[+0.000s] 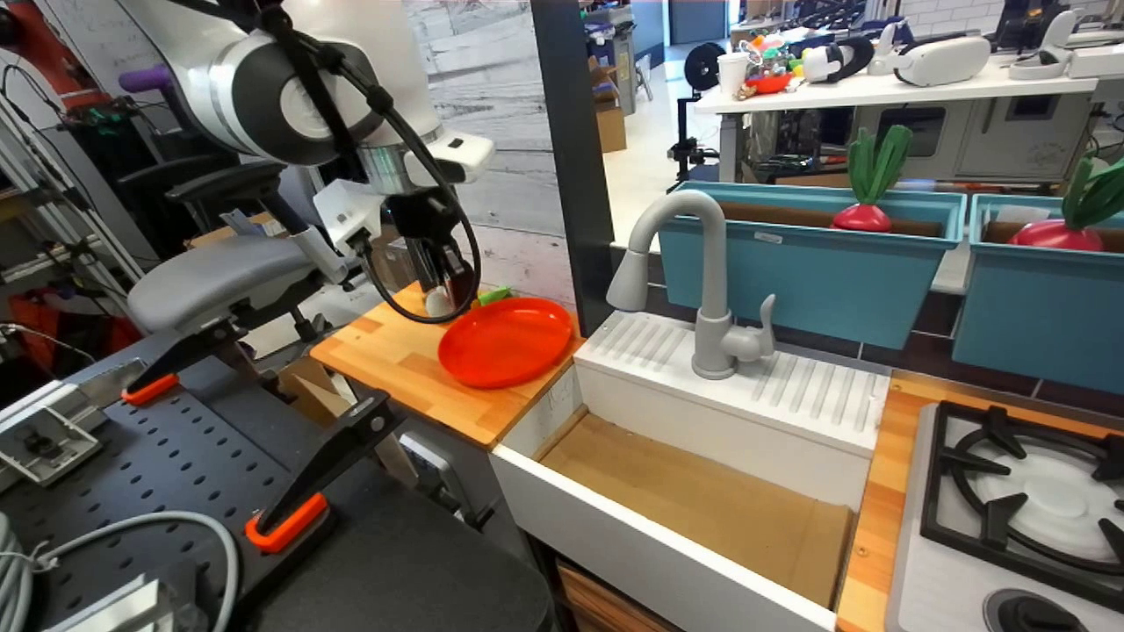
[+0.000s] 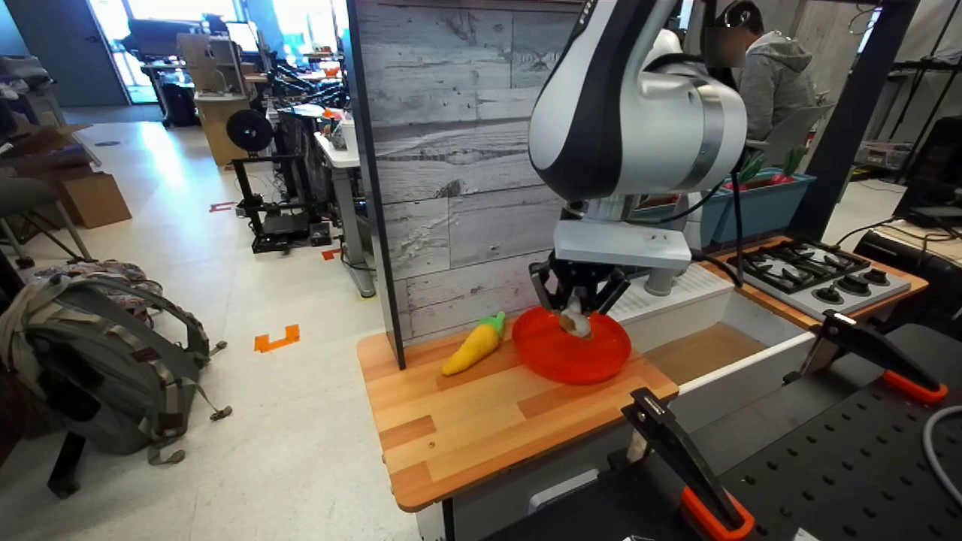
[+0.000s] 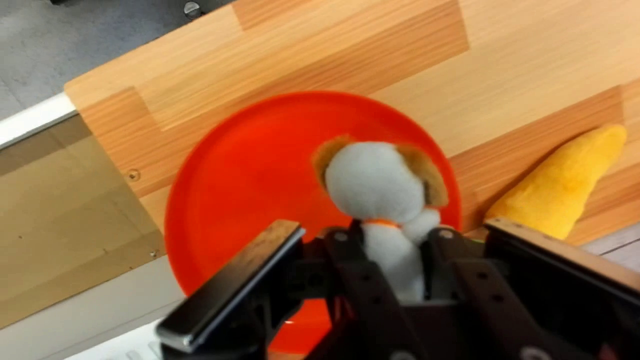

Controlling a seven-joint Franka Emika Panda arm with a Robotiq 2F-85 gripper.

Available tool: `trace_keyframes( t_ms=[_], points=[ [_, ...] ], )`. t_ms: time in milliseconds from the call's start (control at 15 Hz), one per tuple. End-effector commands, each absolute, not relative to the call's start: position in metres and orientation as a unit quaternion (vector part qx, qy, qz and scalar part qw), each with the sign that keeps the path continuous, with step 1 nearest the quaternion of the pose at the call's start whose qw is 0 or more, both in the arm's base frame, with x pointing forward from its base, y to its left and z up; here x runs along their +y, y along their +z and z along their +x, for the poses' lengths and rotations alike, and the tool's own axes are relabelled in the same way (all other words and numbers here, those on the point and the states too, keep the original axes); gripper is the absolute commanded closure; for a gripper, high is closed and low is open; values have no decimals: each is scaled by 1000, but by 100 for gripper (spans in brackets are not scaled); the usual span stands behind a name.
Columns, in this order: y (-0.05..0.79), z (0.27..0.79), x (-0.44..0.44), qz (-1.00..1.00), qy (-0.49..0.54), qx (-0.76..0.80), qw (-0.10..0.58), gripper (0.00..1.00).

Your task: Put the white object on the plate

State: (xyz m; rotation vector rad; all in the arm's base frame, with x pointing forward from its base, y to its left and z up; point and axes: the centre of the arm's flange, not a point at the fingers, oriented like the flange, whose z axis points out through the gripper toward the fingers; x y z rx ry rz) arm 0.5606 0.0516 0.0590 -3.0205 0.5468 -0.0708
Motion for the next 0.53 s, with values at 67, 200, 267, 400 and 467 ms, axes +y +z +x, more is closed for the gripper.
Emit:
trace_keyframes(
  t_ms=[67, 200, 267, 400, 467],
  points=[
    [39, 576, 26, -974, -12, 224, 46, 97],
    [32, 582, 22, -971, -11, 235, 45, 62],
    [29, 584, 21, -970, -11, 240, 45, 56],
    [27, 590, 20, -967, -13, 250, 47, 42],
    [27, 592, 21, -966, -15, 253, 49, 33]
  ],
)
